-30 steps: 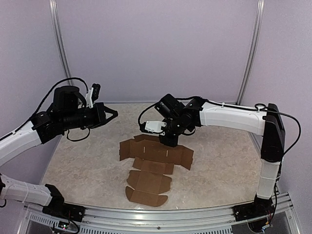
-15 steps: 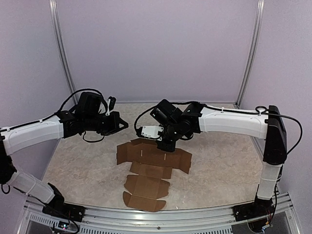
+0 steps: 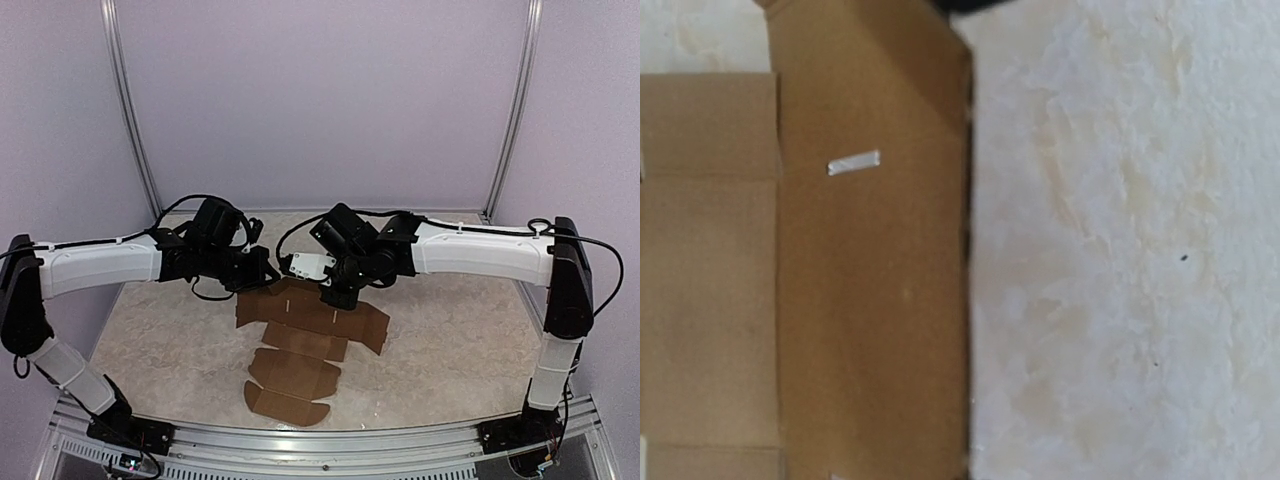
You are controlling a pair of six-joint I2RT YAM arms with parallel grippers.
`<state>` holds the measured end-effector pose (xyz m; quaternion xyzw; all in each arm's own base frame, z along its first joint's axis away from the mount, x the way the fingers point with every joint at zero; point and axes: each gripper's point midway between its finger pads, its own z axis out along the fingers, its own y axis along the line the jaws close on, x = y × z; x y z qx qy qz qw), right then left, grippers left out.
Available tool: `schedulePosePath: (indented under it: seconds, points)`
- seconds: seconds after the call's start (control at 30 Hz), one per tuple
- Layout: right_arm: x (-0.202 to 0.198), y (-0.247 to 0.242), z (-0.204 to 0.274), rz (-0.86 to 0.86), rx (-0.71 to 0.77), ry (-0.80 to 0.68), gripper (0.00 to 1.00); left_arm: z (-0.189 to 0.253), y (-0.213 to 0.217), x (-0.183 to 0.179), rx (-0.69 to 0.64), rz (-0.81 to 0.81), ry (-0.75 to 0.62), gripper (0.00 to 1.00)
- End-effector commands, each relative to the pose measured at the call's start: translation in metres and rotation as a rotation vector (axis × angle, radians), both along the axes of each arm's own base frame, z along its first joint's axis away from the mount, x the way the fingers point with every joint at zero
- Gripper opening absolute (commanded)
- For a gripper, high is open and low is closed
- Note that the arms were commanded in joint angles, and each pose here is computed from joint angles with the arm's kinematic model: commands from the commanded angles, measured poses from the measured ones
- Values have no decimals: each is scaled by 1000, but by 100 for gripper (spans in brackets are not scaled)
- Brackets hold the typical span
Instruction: Fold the paper box
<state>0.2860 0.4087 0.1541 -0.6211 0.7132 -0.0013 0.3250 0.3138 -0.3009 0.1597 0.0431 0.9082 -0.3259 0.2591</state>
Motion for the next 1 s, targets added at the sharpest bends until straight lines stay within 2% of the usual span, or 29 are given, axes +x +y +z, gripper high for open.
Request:
schedulePosePath:
  seconds: [0.0, 0.43, 0.97]
  points:
    - [2, 3, 17, -37, 63, -41, 0, 2, -10, -4, 10, -31, 4, 0]
    - [1, 10, 22, -89, 180, -18, 0, 5, -33, -16, -78, -78, 12, 0]
    - [-16, 12, 21, -80, 256, 60, 0, 8, -47, 0, -155, -36, -4, 0]
